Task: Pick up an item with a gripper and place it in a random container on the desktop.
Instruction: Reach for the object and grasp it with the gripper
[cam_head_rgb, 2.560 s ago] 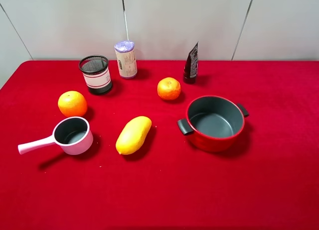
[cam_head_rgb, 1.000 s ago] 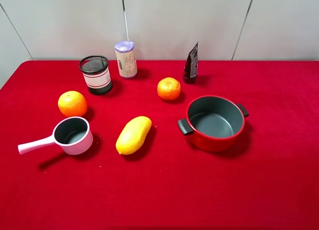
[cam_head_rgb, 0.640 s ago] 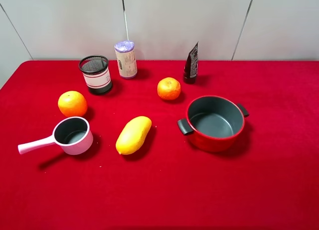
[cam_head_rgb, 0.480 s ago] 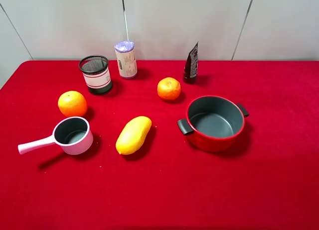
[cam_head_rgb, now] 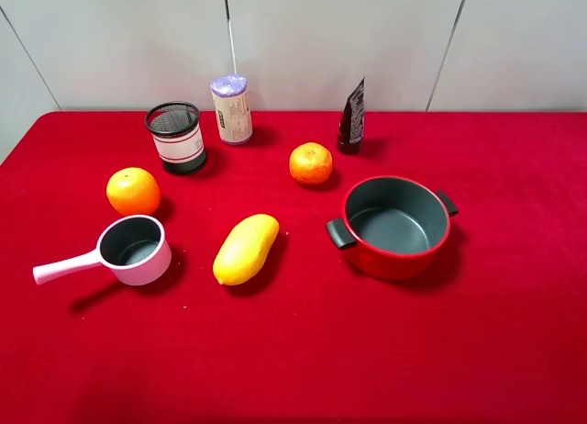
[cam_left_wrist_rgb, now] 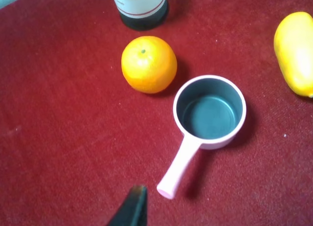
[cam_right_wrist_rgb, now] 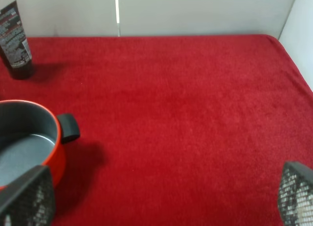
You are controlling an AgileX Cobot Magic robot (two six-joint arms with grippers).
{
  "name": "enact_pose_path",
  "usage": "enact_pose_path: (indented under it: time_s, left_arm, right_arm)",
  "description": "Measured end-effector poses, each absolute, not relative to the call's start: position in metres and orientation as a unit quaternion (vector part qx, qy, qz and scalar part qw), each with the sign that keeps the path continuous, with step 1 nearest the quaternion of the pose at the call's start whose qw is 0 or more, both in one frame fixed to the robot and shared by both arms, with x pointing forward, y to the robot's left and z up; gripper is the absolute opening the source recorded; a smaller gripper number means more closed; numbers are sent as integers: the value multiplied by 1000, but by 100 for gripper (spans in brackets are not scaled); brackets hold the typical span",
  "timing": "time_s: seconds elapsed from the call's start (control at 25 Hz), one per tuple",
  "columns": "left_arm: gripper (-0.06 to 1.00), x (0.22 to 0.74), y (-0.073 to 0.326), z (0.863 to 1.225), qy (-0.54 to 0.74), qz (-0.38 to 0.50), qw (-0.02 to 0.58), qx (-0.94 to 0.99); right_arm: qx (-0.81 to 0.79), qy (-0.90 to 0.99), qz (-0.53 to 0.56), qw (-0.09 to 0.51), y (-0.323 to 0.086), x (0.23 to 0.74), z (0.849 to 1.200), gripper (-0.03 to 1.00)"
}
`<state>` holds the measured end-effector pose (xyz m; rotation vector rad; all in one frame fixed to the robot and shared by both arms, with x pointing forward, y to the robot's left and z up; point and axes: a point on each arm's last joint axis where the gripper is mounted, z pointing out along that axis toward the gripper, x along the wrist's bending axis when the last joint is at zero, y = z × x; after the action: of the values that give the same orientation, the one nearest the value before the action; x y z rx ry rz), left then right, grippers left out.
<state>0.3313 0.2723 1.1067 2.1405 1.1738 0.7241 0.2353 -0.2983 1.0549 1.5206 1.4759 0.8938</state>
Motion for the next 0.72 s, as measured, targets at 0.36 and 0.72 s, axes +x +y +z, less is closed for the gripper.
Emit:
enact_pose_path:
  time_s: [0.36,0.72]
  left_arm:
    - [98,386,257,1124,418,278,285,817]
    - [98,447,235,1138,386,264,295,833]
  right_arm:
    - [603,586,355,409,-298,235,1055,69]
    - [603,586,355,409,-298,235,1055,69]
